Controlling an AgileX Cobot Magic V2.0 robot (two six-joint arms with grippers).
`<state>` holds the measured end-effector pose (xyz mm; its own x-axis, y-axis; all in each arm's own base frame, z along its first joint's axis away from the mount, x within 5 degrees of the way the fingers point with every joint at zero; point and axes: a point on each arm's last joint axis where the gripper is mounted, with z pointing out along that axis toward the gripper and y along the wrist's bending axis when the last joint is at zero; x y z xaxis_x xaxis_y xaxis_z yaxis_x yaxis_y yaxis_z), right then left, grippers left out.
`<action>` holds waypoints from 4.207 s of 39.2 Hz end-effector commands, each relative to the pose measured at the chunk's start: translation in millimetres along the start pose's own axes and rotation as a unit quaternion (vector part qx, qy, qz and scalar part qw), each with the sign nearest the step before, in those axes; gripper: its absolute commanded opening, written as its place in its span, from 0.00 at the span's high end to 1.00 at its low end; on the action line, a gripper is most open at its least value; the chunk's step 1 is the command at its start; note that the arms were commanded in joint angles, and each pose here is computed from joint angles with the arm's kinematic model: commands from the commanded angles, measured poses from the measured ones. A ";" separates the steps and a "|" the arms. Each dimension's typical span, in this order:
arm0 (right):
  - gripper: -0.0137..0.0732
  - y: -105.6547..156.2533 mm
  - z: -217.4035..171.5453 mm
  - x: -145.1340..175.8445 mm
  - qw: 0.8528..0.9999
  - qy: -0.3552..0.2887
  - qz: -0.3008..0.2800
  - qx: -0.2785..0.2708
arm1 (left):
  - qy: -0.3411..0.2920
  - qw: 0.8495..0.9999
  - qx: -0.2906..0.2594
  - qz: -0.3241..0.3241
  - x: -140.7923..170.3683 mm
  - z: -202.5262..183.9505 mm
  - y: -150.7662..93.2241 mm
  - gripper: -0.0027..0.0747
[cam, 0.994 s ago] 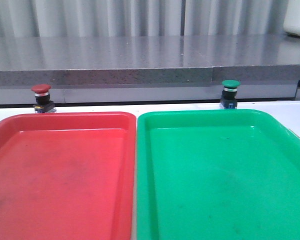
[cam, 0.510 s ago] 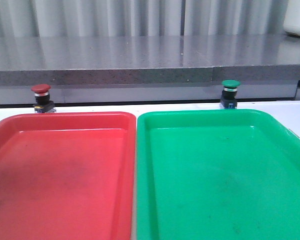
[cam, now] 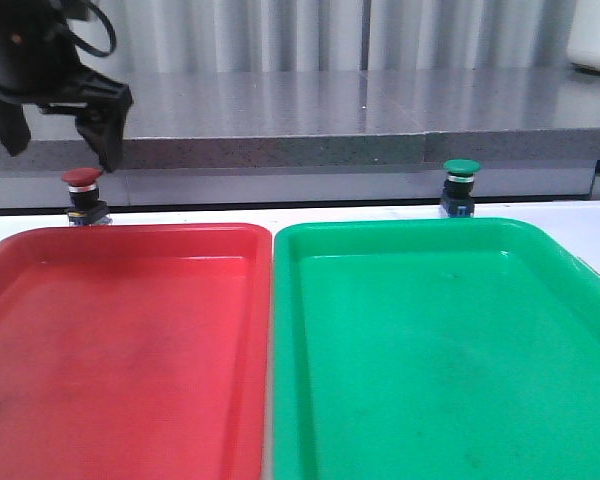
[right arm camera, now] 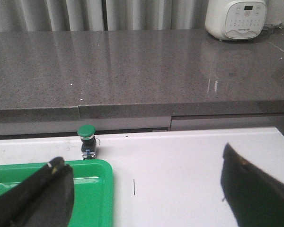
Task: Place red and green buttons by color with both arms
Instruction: 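Lower the left gripper over the red-capped button and close on it, then lift the red-capped button with the left gripper and lower into red tray, then open the left gripper and raise it away from the button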
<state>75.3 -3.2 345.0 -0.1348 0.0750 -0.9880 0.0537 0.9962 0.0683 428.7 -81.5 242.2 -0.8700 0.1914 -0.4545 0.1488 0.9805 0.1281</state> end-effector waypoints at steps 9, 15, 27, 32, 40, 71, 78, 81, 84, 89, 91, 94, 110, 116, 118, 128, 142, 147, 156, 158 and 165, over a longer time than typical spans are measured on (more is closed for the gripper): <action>0.10 0.4 -1.3 -16.9 0.999 -0.049 -0.004 0.001 | -0.047 0.998 0.022 -0.024 -46.5 10.7 13.7 0.10; 0.10 0.4 -1.3 -16.9 0.999 -0.049 -0.004 0.001 | -0.041 0.999 0.028 -0.019 -46.0 20.1 12.2 0.10; 0.10 0.4 -1.3 -16.9 0.999 -0.049 -0.004 0.001 | -0.024 0.999 0.028 -0.040 -42.2 24.8 26.9 0.10; 0.10 0.4 -1.3 -16.9 0.999 -0.049 -0.004 0.001 | -0.025 0.998 0.027 -0.045 -42.1 25.2 30.6 0.12; 0.10 0.4 -1.3 -16.9 0.999 -0.049 -0.004 0.001 | -0.023 0.998 0.031 -0.046 -41.9 25.2 30.1 0.37; 0.10 0.4 -1.3 -16.9 0.999 -0.049 -0.004 0.001 | -0.071 0.996 0.035 -0.049 -50.0 -31.7 35.8 0.93; 0.10 0.4 -1.3 -16.9 0.999 -0.049 -0.004 0.001 | -0.087 0.994 0.037 -0.052 -48.8 -68.1 39.0 0.93; 0.10 0.4 -1.3 -16.9 0.999 -0.049 -0.004 0.001 | -0.077 0.994 0.051 -0.057 -42.6 -75.9 35.2 0.91; 0.10 0.4 -1.3 -16.9 0.999 -0.049 -0.004 0.001 | -0.073 0.993 0.065 -0.059 -33.4 -76.8 28.3 0.88; 0.10 0.4 -1.3 -16.9 0.999 -0.049 -0.004 0.001 | -0.080 0.993 0.073 -0.046 -10.0 -79.7 12.9 0.83; 0.10 0.4 -1.3 -16.9 0.999 -0.049 -0.004 0.001 | -0.083 0.993 0.078 -0.039 -0.9 -82.3 6.1 0.82; 0.10 0.4 -1.3 -16.9 0.999 -0.049 -0.004 0.001 | -0.085 0.992 0.084 -0.029 17.2 -86.5 -3.4 0.82; 0.10 0.4 -1.3 -16.9 0.999 -0.049 -0.004 0.001 | -0.031 0.992 0.118 0.035 93.6 -72.6 -54.4 0.82; 0.10 0.4 -1.3 -16.9 0.999 -0.049 -0.004 0.001 | -0.027 0.991 0.125 0.045 101.4 -69.5 -68.0 0.82; 0.10 0.4 -1.3 -16.9 0.999 -0.049 -0.004 0.001 | -0.022 0.990 0.127 0.049 103.5 -69.7 -71.2 0.82; 0.10 0.4 -1.3 -16.9 0.999 -0.049 -0.004 0.001 | 0.000 0.992 0.098 0.075 118.5 -52.9 -81.7 0.82; 0.10 0.4 -1.3 -16.9 0.999 -0.049 -0.004 0.001 | 0.000 0.993 0.095 0.069 119.4 -49.6 -82.5 0.60; 0.10 0.4 -1.3 -16.9 0.999 -0.049 -0.004 0.001 | 0.000 0.993 0.096 0.068 119.5 -49.6 -82.7 0.40; 0.10 0.4 -1.3 -16.9 0.999 -0.049 -0.004 0.001 | -0.013 0.993 0.107 0.054 118.0 -60.5 -81.7 0.18; 0.10 0.4 -1.3 -16.9 0.999 -0.049 -0.004 0.001 | -0.024 0.992 0.112 0.051 116.9 -66.2 -82.0 0.18; 0.10 0.4 -1.3 -16.9 0.999 -0.049 -0.004 0.001 | -0.071 0.989 0.126 0.041 114.2 -97.6 -76.4 0.18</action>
<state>75.3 -3.2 345.0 -0.1348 0.0750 -0.9880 0.0537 0.9962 0.0683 278.2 -138.1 230.4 -0.8436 0.2999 -0.4454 0.3400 0.9404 -0.0108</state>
